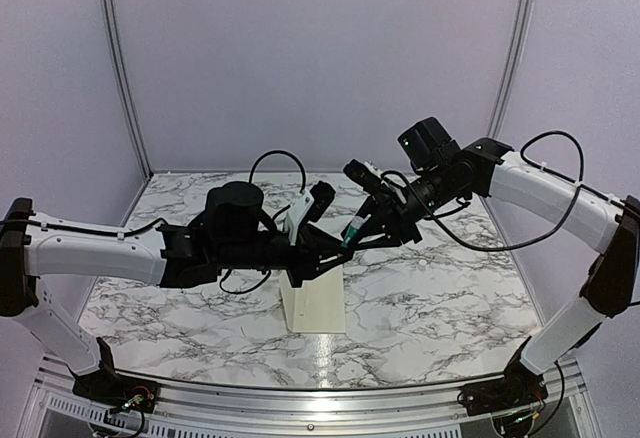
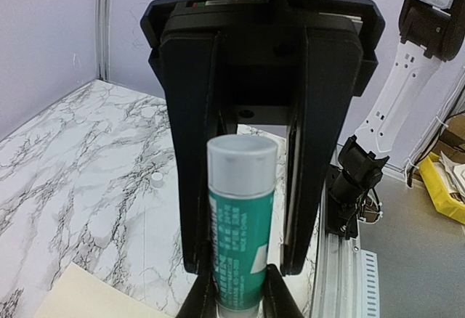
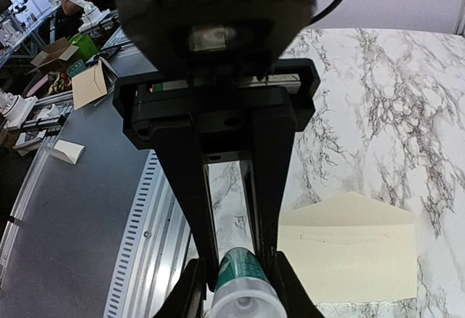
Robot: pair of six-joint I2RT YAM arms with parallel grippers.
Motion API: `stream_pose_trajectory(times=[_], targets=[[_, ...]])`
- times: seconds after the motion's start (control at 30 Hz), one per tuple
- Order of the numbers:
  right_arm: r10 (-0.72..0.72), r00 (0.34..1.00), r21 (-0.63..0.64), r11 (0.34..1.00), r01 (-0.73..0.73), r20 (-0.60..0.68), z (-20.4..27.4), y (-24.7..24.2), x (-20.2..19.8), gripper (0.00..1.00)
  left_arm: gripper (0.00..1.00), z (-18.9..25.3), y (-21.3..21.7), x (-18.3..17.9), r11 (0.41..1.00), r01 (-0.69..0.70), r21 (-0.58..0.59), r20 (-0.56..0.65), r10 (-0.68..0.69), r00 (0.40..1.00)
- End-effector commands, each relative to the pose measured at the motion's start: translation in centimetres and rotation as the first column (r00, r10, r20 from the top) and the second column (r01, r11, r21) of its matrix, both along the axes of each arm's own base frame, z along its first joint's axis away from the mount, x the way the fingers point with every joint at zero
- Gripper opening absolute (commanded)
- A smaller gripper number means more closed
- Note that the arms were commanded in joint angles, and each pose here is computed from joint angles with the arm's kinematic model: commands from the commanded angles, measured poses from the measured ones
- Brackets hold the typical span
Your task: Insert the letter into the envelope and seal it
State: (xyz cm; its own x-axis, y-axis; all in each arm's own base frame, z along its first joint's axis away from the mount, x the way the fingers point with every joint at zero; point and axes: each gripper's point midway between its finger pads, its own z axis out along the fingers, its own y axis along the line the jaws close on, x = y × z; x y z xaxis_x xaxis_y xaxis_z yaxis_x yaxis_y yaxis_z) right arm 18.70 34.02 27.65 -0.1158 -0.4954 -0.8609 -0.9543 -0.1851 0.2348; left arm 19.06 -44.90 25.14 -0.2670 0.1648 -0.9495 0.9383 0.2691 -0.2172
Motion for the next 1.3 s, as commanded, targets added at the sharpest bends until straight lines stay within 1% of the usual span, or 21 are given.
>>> stream_pose_trajectory(times=[0.0,0.1,0.27,0.37,0.4,0.43,0.47,0.53,0.63,0.77,0.8,0.83,0.87,0.93,0.97,1.0,1.07,1.13,1.2,1.27], targets=[[0.025,1.0,0.038,0.999,-0.025,-0.014,0.9,0.4,-0.6,0.24,0.13,0.9,0.1,0.1,0.999,0.004,-0.038,0.013,-0.004,1.0],[0.026,0.999,0.039,0.999,-0.025,-0.02,0.9,0.5,-0.6,0.24,0.13,0.8,0.1,0.0,0.999,0.005,-0.037,0.013,-0.005,1.0],[0.032,0.999,0.049,0.998,-0.03,-0.034,1.1,0.6,-0.7,0.18,0.13,0.6,0.2,0.1,0.999,0.005,-0.033,0.014,-0.004,1.0],[0.039,0.998,0.058,0.998,-0.036,-0.042,1.3,0.7,-0.8,0.08,0.14,0.6,0.2,0.2,1.0,0.0,-0.031,0.015,0.0,1.0],[0.037,0.998,0.057,0.998,-0.035,-0.044,1.2,0.7,-0.7,0.05,0.15,0.5,0.2,0.2,1.0,-0.002,-0.029,0.014,0.003,1.0],[0.037,0.998,0.056,0.998,-0.034,-0.041,1.2,0.7,-0.7,0.01,0.18,0.3,0.3,0.4,1.0,-0.009,-0.027,0.014,0.009,1.0],[0.032,0.999,0.053,0.998,-0.03,-0.039,1.2,0.7,-0.6,0.0,0.23,0.2,0.5,0.7,0.999,-0.028,-0.022,0.016,0.028,0.999],[0.018,1.0,0.043,0.999,-0.017,-0.022,1.1,0.7,-0.2,0.0,0.33,0.0,1.1,1.2,0.998,-0.066,-0.014,0.021,0.067,0.998],[-0.027,0.999,0.023,0.999,0.027,0.026,1.1,0.4,1.0,0.01,0.46,0.4,3.6,2.5,0.987,-0.159,-0.016,0.027,0.16,0.987],[-0.144,0.983,0.009,0.989,0.144,0.116,1.2,-0.4,4.5,0.0,0.63,0.3,8.1,5.9,0.949,-0.315,0.017,0.022,0.314,0.949],[-0.171,0.977,0.015,0.985,0.171,0.126,1.2,-0.6,5.3,0.0,0.66,0.2,9.1,6.9,0.936,-0.35,0.028,0.013,0.35,0.937],[-0.198,0.972,0.018,0.98,0.197,0.13,1.1,-0.9,6.2,0.0,0.67,0.0,10.1,8.0,0.923,-0.383,0.038,0.002,0.383,0.924],[-0.22,0.966,0.019,0.975,0.22,0.136,0.9,-1.0,6.9,0.0,0.67,-0.1,11.0,9.1,0.911,-0.409,0.046,-0.011,0.41,0.912],[-0.268,0.948,0.01,0.963,0.27,0.171,0.3,-1.1,8.4,0.0,0.63,-0.7,11.9,10.8,0.9,-0.431,0.066,-0.047,0.434,0.9],[-0.285,0.94,0.007,0.957,0.289,0.189,-0.2,-1.1,9.0,0.0,0.59,-0.9,12.3,11.7,0.894,-0.442,0.072,-0.074,0.447,0.891],[-0.306,0.929,0.005,0.95,0.312,0.211,-0.6,-1.2,9.7,0.0,0.52,-1.5,12.4,12.6,0.889,-0.449,0.086,-0.108,0.456,0.883],[-0.331,0.911,0.009,0.941,0.339,0.246,-1.5,-1.1,10.6,0.0,0.44,-2.1,12.0,14.5,0.879,-0.461,0.123,-0.159,0.476,0.865],[-0.348,0.897,0.011,0.933,0.358,0.274,-2.4,-1.0,11.4,0.0,0.35,-3.7,11.2,15.9,0.881,-0.439,0.176,-0.217,0.47,0.856],[-0.349,0.893,0.003,0.932,0.364,0.284,-3.5,-0.8,12.0,0.0,0.25,-5.8,9.8,16.9,0.897,-0.388,0.209,-0.298,0.437,0.849],[-0.338,0.896,-0.018,0.934,0.358,0.288,-5.0,-0.4,12.2,0.0,0.2,-7.6,8.5,17.5,0.915,-0.337,0.222,-0.367,0.399,0.84]])
